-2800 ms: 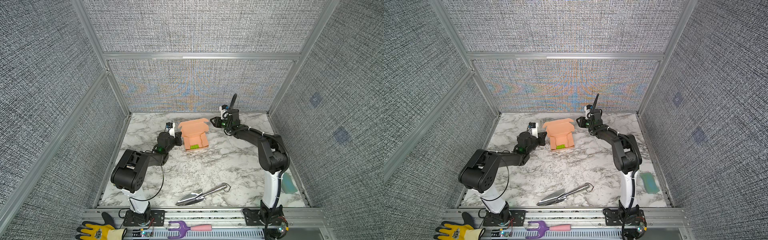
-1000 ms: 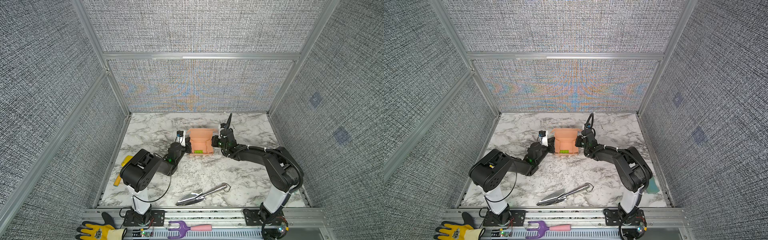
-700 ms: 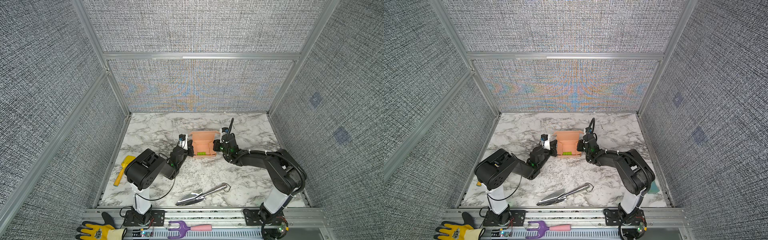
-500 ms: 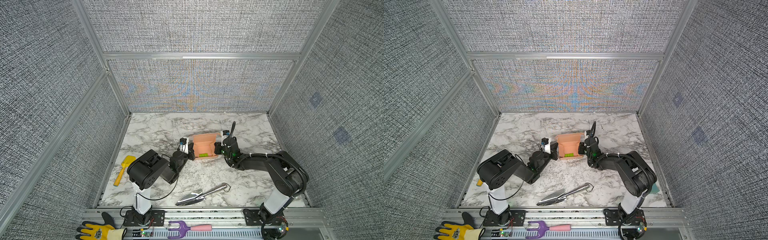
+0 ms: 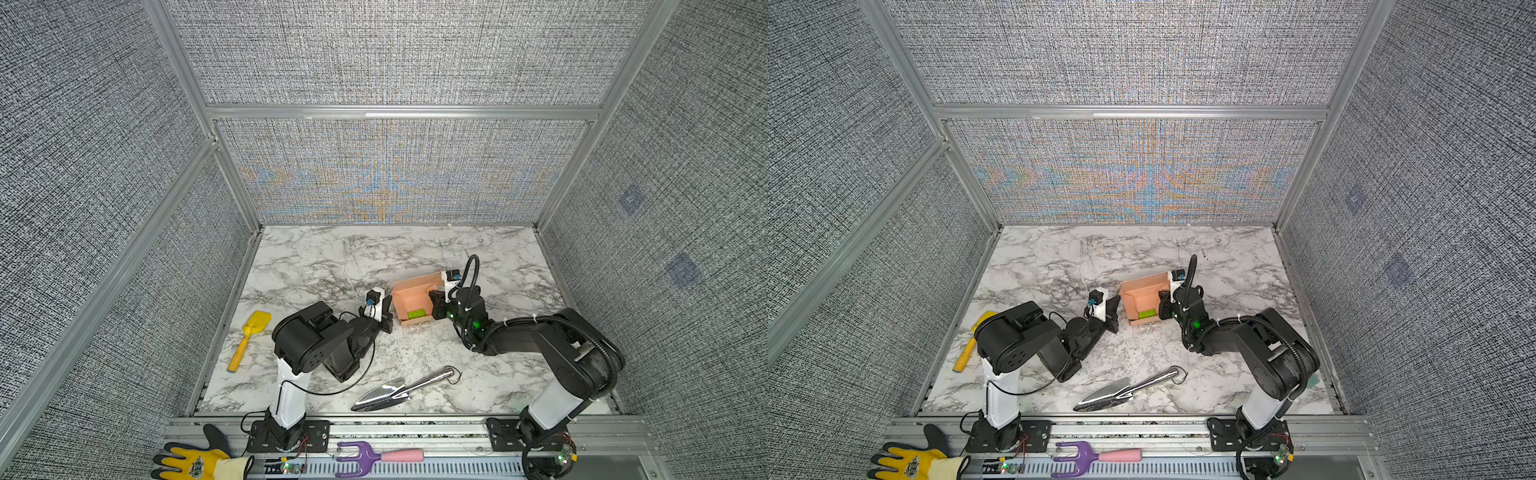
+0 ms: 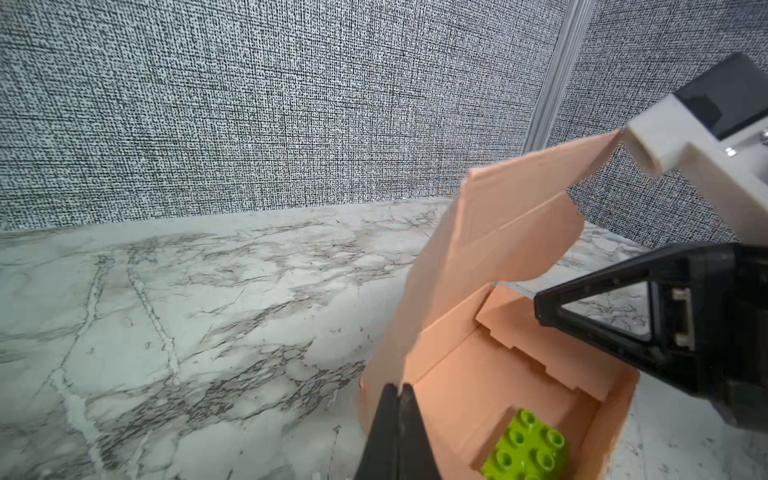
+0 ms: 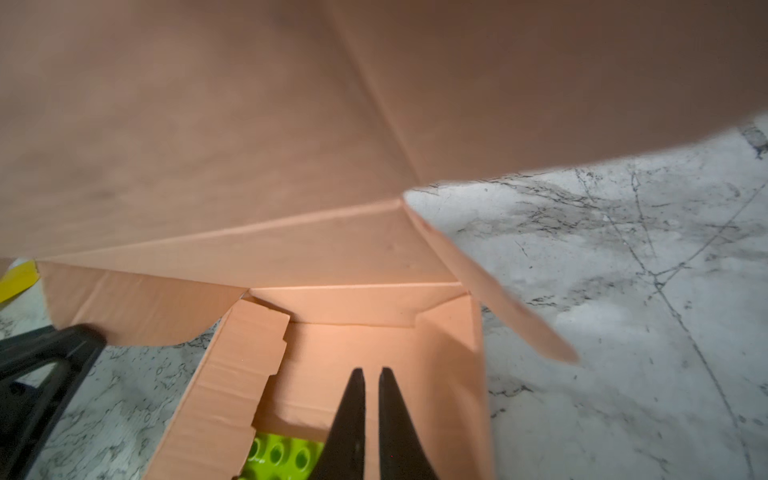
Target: Fold the paper box
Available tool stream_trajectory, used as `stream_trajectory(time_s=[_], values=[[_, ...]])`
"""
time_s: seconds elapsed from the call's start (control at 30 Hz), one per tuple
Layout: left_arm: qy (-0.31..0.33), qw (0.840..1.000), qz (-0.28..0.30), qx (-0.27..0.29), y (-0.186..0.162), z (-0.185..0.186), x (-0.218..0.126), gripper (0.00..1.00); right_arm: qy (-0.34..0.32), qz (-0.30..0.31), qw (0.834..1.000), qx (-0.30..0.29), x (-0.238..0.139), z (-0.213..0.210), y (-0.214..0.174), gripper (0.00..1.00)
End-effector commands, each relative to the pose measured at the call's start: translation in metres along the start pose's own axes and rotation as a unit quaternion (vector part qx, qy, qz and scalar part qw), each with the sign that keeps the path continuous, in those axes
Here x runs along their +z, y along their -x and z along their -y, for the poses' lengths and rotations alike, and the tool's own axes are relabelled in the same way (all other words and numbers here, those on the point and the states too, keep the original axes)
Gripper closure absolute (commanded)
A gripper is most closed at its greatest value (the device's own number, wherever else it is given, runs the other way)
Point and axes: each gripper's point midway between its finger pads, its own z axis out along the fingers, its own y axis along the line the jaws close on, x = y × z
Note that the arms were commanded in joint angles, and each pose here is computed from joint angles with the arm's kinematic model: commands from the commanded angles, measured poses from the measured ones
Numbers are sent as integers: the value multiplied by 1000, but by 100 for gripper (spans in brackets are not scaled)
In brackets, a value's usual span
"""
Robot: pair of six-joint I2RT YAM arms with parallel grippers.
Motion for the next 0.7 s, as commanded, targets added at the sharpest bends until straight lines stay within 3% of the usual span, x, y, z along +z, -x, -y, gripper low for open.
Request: stream_trajectory(time_s=[0.0,0.37,0.67], values=[[16,1000,22,-1,11,-6,-4,100,20,19,999,-18,-5,-8,11,89],[32,999,-5,11,24,-15,-7,100,43,6,998,-52,-43,-19,25,87],[18,999,-29,3,13,-22,-12,100,18,7,997,-73,-62,0,46,77]])
